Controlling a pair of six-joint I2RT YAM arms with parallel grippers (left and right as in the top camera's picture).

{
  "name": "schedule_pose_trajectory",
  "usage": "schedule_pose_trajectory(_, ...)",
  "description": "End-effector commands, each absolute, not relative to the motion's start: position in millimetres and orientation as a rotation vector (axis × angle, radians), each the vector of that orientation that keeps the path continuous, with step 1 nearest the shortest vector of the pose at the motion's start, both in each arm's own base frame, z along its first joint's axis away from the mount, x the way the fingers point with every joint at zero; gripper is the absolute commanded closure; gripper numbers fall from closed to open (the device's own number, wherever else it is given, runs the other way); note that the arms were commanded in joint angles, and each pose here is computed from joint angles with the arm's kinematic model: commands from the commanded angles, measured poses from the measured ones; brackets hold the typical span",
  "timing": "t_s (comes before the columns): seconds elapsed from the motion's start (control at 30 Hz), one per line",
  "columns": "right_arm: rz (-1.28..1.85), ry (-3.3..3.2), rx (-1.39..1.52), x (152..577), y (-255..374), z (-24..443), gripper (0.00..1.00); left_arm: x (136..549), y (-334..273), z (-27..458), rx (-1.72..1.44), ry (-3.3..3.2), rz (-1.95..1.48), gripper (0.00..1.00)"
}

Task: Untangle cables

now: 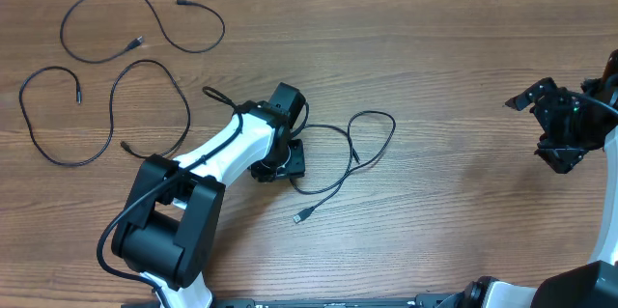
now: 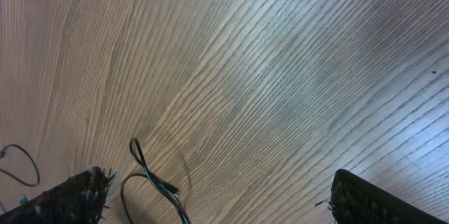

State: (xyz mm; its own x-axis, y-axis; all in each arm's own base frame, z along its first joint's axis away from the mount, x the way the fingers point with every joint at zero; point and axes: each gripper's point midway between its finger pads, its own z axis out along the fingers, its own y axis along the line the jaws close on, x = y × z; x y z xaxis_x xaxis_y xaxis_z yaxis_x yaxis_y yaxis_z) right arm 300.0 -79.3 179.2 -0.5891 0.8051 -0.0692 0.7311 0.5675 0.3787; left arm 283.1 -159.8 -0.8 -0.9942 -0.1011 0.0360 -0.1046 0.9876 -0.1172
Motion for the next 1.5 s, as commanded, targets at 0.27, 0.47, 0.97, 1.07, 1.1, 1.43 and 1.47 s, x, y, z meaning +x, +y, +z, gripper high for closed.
schedule_pose_trajectory(0.27,0.452,2.547,1.26,303,-81,187,0.0,280,-186,19,0.057,-3.027,0.372,0.96)
schedule_pose_trajectory(0.47,0.453,2.547,1.26,303,-81,187,0.0,315,-193,107,0.064,-3.134,0.436,0.96)
schedule_pose_trajectory(0.97,0.452,2.547,1.26,303,-81,187,0.0,341,-155,351,0.023,-3.79,0.602,0.96)
schedule_pose_trajectory(1.07,0.452,2.547,1.26,303,-81,187,0.0,333,-155,375,0.009,-3.835,0.721,0.96)
schedule_pose_trajectory(1.1,0.452,2.547,1.26,303,-81,187,0.0,331,-156,381,0.0,-3.841,0.76,0.96)
schedule_pose_trajectory(1.43,0.452,2.547,1.26,303,-81,187,0.0,306,-164,406,-0.203,-3.823,0.971,0.96)
schedule_pose_trajectory(1.47,0.452,2.547,1.26,303,-81,187,0.0,304,-165,404,-0.211,-3.808,0.975,0.96)
